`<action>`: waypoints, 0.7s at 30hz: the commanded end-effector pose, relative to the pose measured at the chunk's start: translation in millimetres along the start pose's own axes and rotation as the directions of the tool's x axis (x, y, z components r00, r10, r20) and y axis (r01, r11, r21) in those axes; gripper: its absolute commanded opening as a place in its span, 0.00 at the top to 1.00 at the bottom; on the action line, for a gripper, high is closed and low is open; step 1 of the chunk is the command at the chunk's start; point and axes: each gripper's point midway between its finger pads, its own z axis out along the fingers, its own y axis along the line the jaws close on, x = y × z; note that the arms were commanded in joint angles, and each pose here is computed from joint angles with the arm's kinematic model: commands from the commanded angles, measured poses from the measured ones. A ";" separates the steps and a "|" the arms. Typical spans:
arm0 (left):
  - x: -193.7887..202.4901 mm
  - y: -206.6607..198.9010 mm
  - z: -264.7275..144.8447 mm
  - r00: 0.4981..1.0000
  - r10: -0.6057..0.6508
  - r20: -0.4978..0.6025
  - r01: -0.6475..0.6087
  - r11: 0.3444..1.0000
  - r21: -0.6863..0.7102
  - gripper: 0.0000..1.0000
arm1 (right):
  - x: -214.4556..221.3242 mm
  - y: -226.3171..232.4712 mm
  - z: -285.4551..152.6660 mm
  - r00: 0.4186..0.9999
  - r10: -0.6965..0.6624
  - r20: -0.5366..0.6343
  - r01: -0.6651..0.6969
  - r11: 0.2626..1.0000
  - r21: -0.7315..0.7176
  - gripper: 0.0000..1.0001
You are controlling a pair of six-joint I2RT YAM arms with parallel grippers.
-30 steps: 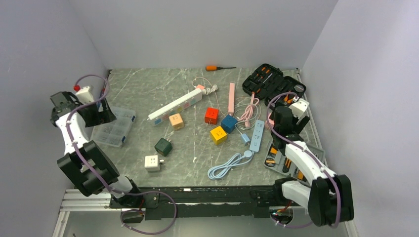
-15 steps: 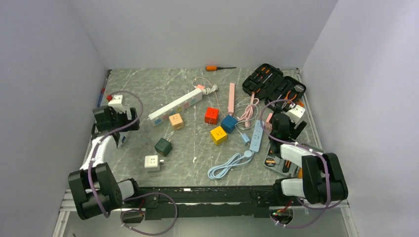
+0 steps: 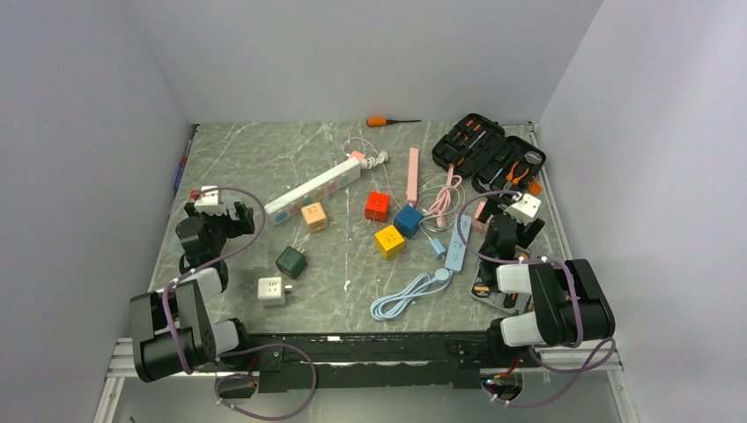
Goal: Pull the plug off the socket
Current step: Reset both arms
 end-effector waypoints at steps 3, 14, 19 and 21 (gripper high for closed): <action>-34.0 -28.9 -9.9 0.961 0.075 0.267 -0.096 0.993 0.069 0.01 | -23.3 21.4 -7.0 0.993 0.016 0.120 0.003 0.987 -0.162 0.00; -24.2 -32.7 -11.1 0.950 0.143 0.279 -0.156 0.987 0.025 0.01 | -13.7 41.5 -10.8 0.989 -0.037 0.143 0.074 0.961 -0.265 0.00; -22.4 -26.5 8.2 0.970 0.146 0.196 -0.144 0.989 -0.024 0.01 | -7.4 43.1 -1.6 0.994 -0.054 0.094 0.076 0.968 -0.238 0.00; -19.0 -27.9 16.7 0.975 0.162 0.149 -0.155 0.986 -0.059 0.01 | -6.8 42.8 -0.2 0.994 -0.057 0.091 0.078 0.968 -0.237 0.00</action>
